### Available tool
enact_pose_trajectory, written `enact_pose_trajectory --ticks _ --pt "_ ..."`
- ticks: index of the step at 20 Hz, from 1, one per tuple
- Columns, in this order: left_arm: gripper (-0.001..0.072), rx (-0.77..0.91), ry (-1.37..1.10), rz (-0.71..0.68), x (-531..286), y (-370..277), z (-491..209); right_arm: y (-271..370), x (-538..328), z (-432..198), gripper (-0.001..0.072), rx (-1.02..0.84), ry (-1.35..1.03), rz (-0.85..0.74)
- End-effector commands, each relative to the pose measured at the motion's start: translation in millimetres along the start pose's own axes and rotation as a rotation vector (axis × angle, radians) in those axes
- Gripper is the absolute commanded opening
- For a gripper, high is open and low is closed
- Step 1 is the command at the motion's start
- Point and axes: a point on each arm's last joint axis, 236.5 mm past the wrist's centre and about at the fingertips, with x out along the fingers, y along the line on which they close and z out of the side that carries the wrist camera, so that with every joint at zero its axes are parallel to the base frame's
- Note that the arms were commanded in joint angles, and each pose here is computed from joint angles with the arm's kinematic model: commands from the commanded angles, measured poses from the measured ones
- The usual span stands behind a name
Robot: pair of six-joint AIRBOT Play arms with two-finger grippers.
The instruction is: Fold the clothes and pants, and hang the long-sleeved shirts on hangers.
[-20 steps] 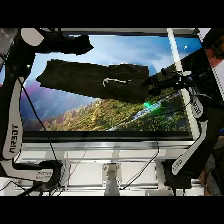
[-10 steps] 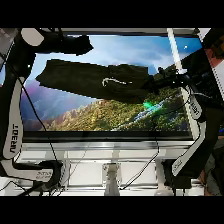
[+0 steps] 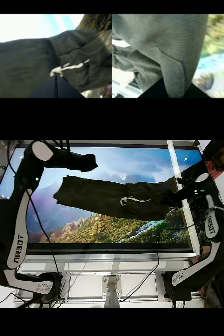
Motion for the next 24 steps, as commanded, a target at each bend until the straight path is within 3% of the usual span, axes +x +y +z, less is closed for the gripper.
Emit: enact_pose_trajectory --ticks 1,13,17,24 --pt "0.0007 0.022 0.066 -0.009 26.3 -9.9 -21.6 -21.3 -44.4 -9.4 0.0028 0.025 -0.058 -0.061" --pt "0.0007 -0.001 0.29 -0.163 203.2 -111.3 -174.9 -25.0 -126.8 -51.2 0.0029 -0.006 -0.16 -0.138" --pt "0.0006 0.013 0.37 -0.164 225.2 -119.6 -219.5 -19.6 -132.6 -64.3 0.0028 -0.015 -0.14 -0.14" --pt "0.0006 0.001 0.399 -0.145 238.3 -107.4 -236.0 0.5 -163.3 -79.9 0.0028 -0.089 -0.237 -0.168"
